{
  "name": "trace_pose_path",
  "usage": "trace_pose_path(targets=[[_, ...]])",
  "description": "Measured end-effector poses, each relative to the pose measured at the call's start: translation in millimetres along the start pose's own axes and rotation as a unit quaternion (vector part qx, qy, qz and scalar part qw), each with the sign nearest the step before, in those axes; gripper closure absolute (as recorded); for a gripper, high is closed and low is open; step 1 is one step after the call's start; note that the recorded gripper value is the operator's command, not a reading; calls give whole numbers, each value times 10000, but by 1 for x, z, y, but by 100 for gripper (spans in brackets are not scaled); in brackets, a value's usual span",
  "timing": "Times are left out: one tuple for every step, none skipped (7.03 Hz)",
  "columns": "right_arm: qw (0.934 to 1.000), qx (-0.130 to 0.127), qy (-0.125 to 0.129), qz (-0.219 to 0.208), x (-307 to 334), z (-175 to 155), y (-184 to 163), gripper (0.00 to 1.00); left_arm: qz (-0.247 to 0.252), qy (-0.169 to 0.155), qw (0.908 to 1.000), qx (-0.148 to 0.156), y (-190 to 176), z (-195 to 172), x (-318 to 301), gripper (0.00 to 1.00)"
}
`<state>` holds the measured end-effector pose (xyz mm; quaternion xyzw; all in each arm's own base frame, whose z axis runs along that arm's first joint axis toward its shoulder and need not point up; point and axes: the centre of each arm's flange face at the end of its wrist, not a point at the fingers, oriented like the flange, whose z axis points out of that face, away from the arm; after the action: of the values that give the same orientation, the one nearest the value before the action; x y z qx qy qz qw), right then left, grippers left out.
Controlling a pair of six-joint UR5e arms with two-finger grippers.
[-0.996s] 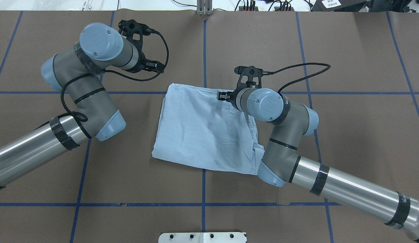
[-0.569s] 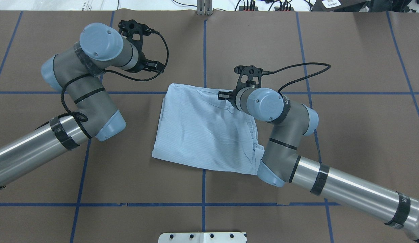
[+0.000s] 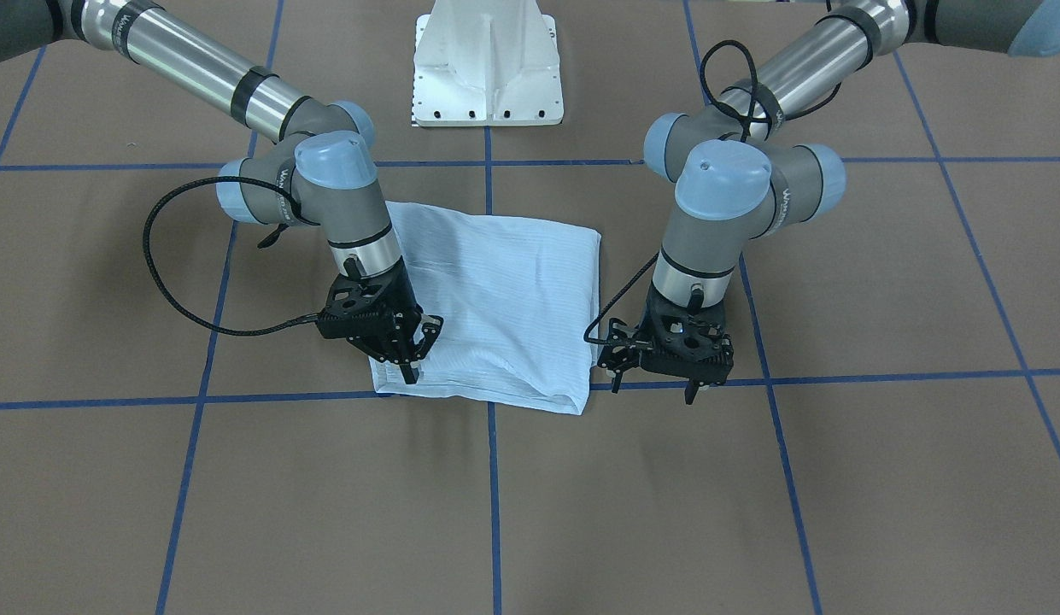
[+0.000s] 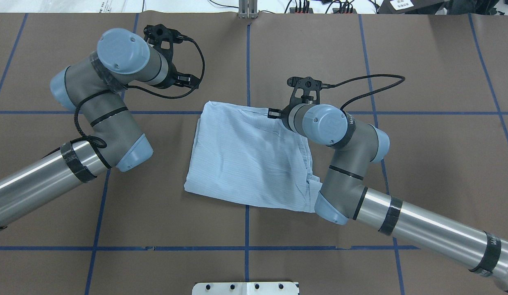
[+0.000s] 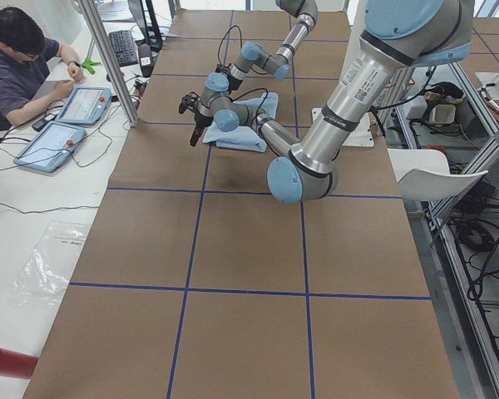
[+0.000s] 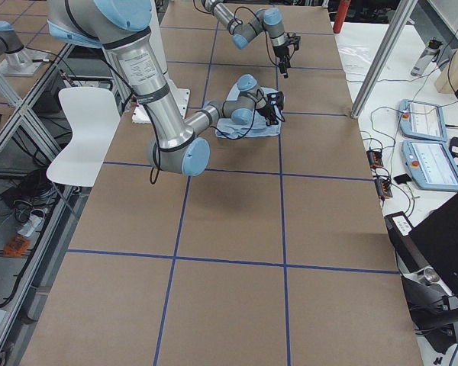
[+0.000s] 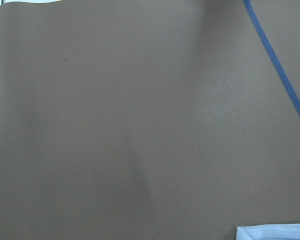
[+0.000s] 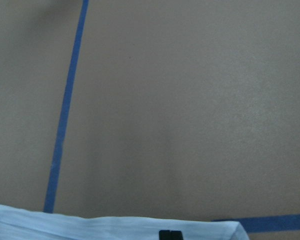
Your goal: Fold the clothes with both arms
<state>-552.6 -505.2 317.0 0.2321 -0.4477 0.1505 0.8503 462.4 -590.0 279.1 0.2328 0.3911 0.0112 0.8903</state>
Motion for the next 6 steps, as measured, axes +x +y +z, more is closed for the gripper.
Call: trace_pose_path(targets=[[10000, 21, 67, 12, 11, 2, -3, 100, 0, 7, 10000, 6, 0, 0, 0, 0], [9999, 38, 114, 23, 19, 3, -6, 100, -11, 20, 10000, 14, 0, -1, 1, 0], [9999, 50, 123, 31, 24, 2, -8, 48, -36, 27, 10000, 17, 0, -1, 1, 0], [10000, 52, 69, 35, 21, -2, -8, 25, -51, 30, 10000, 19, 0, -1, 1, 0], [10000, 46, -14, 43, 14, -8, -9, 23, -57, 32, 10000, 18, 0, -1, 2, 0], [9999, 8, -99, 76, 8, -14, -10, 23, -61, 32, 10000, 19, 0, -1, 2, 0]])
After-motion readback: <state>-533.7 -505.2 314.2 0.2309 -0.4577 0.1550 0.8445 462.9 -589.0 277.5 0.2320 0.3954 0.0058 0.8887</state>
